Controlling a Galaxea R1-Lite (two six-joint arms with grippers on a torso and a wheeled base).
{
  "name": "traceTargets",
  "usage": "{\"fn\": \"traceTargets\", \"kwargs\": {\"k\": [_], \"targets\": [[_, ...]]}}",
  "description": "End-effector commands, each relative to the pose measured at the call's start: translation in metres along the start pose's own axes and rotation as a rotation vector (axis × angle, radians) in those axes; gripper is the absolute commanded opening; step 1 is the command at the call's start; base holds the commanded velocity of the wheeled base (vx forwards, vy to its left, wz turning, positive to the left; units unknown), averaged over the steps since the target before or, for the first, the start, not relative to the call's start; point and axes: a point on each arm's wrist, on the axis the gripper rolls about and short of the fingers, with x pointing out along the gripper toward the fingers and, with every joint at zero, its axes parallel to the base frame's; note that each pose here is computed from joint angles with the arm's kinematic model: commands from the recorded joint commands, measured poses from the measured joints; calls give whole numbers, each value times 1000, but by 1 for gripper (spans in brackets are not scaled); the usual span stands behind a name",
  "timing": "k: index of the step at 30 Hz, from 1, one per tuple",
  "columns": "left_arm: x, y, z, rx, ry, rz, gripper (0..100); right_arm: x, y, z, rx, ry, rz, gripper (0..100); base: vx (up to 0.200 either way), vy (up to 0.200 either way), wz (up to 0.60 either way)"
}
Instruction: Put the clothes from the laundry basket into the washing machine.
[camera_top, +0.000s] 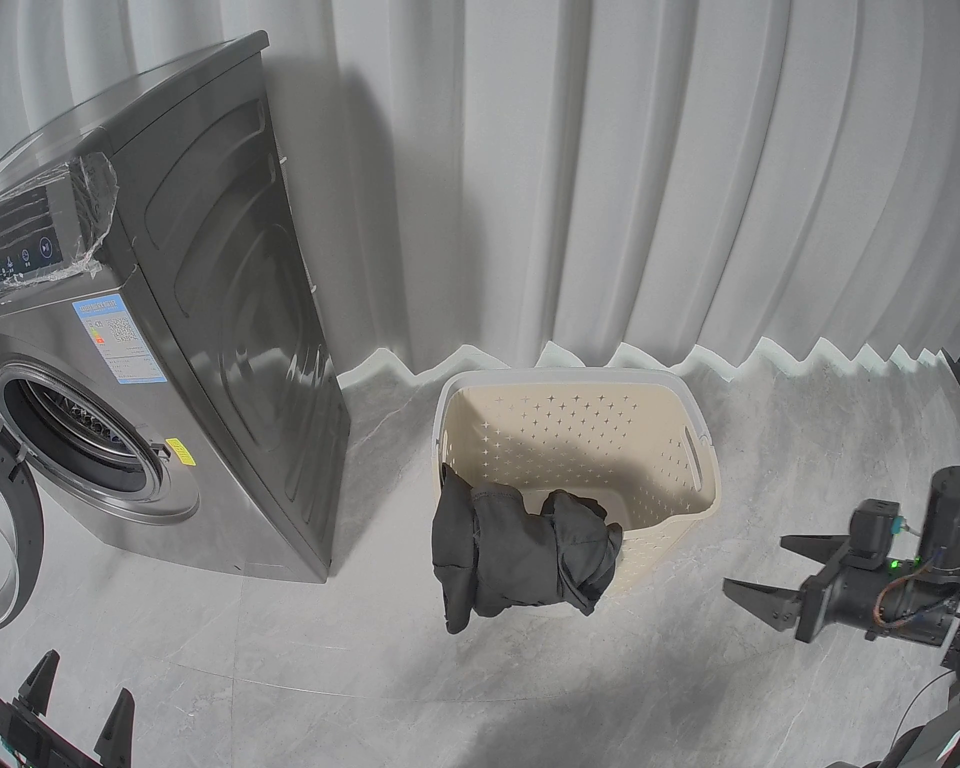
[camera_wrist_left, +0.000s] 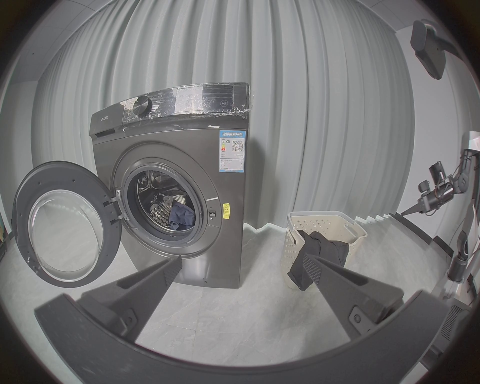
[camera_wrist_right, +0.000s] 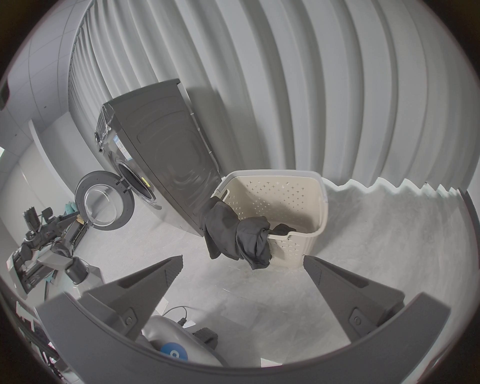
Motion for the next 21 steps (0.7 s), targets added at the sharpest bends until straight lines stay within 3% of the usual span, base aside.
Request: {"fn": "traceTargets", "kwargs": {"k": [1, 10, 21], "targets": [[0, 0, -3, -2, -6, 0, 100, 71, 6, -19, -16, 122, 6, 100, 0, 0, 0], [0, 0, -3, -2, -6, 0, 100, 123, 18, -18, -17, 92, -13, 100, 0, 0, 0], [0, 0, -3, -2, -6, 0, 100, 177, 14, -16, -15, 79, -62, 100, 0, 0, 0]]}}
